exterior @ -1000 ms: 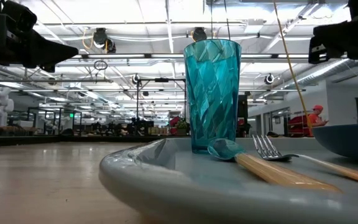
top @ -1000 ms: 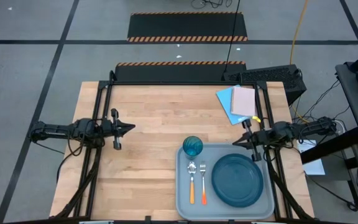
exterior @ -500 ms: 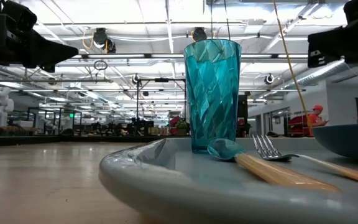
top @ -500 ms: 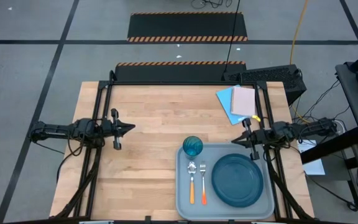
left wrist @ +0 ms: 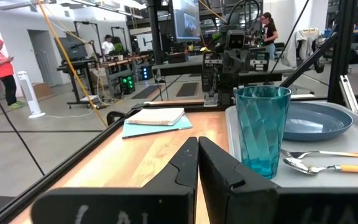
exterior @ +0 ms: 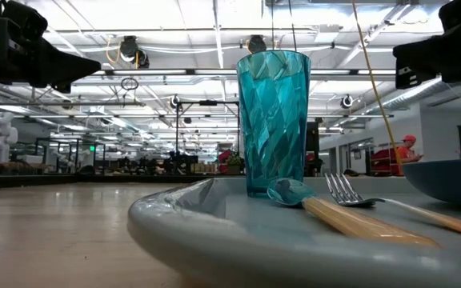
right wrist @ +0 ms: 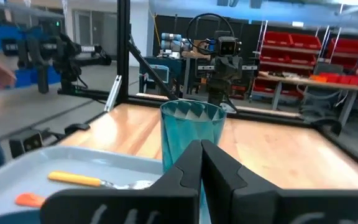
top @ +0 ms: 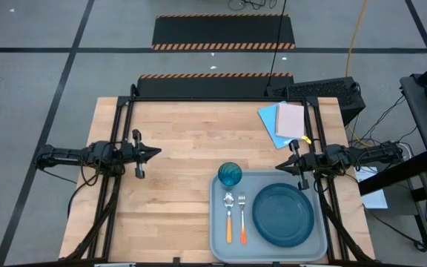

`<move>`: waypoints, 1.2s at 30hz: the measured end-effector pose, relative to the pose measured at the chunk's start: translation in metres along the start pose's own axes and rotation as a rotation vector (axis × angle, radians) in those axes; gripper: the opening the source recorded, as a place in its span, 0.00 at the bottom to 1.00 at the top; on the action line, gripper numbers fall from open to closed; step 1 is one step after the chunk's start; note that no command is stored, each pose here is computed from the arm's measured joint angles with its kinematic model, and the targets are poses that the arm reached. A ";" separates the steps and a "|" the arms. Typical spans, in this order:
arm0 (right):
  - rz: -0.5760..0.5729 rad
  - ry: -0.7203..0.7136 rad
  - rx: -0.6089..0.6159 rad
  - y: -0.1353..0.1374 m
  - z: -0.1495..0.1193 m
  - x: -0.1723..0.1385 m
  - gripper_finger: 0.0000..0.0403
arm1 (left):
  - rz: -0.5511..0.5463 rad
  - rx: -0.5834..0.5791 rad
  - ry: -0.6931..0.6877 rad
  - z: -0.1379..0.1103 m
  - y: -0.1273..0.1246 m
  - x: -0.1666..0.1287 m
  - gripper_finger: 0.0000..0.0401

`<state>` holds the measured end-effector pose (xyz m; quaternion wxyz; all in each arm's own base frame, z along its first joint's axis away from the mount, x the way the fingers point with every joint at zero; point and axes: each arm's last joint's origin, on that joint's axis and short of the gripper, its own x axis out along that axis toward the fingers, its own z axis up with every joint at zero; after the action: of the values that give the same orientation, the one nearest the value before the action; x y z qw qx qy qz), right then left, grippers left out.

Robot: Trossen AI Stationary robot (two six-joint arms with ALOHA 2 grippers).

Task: Pick and place plate/cup/fork/spoon on tray
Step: Return to Home Position

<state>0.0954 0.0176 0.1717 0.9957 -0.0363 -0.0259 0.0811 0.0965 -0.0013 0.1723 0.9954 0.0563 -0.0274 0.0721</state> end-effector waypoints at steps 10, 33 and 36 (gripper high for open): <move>0.001 -0.001 -0.091 0.000 0.000 0.000 0.00 | 0.000 0.000 0.000 0.000 0.000 0.000 0.04; 0.001 -0.002 -0.092 0.000 0.000 0.000 0.00 | 0.000 0.000 0.000 0.000 0.000 0.000 0.04; 0.001 -0.002 -0.091 0.000 0.000 0.000 0.00 | 0.000 0.000 0.000 0.000 0.000 0.000 0.04</move>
<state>0.0954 0.0177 0.1719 0.9930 -0.0816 -0.0306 0.0802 0.0965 -0.0013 0.1723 0.9954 0.0564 -0.0274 0.0721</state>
